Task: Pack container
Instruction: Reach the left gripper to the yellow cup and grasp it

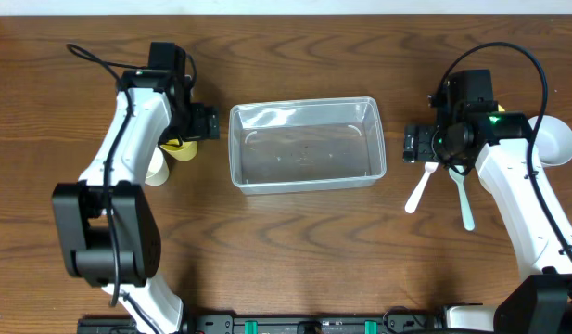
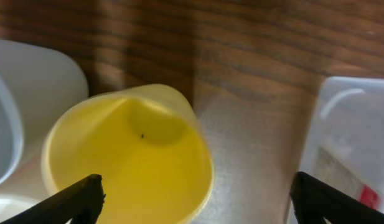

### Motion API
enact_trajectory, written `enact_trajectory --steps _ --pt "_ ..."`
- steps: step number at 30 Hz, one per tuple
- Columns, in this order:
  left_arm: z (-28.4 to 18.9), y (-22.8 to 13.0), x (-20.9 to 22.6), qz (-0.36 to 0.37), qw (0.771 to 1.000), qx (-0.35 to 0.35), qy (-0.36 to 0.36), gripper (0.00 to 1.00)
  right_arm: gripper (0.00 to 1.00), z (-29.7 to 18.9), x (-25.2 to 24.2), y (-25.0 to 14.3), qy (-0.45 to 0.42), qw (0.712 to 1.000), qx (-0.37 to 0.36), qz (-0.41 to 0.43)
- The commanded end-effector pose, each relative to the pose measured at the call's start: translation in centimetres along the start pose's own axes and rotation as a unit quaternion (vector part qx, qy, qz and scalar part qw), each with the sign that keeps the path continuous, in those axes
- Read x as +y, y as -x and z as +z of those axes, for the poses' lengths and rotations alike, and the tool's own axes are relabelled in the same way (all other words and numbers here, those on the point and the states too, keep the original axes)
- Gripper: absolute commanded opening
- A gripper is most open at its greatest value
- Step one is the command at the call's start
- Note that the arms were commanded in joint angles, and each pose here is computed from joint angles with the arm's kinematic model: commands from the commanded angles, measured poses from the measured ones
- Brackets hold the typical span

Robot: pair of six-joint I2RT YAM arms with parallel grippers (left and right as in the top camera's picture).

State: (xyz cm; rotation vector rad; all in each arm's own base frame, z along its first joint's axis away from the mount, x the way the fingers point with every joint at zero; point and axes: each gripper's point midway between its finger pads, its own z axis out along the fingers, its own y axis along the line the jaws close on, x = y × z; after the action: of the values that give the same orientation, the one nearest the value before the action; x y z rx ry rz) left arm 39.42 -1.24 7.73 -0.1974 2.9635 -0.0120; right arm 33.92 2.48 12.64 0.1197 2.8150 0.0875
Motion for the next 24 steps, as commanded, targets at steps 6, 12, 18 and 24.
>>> enact_trajectory --steps 6,12,18,24 --pt "1.7 0.5 -0.2 0.009 1.0 0.007 0.002 0.5 0.83 -0.4 -0.1 -0.1 0.001 1.0 0.007 0.009" --pt "1.7 0.5 -0.2 0.009 1.0 0.007 0.002 0.13 0.78 -0.4 -0.1 -0.2 0.001 1.0 0.009 0.009" --pt "1.3 0.9 -0.4 0.009 1.0 -0.001 0.0 0.06 0.76 -0.4 -0.1 -0.3 0.001 1.0 0.01 0.009" --pt "-3.6 3.4 -2.7 0.033 0.998 -0.06 -0.015 0.06 0.76 -0.4 -0.1 -0.3 0.001 1.0 0.01 0.009"
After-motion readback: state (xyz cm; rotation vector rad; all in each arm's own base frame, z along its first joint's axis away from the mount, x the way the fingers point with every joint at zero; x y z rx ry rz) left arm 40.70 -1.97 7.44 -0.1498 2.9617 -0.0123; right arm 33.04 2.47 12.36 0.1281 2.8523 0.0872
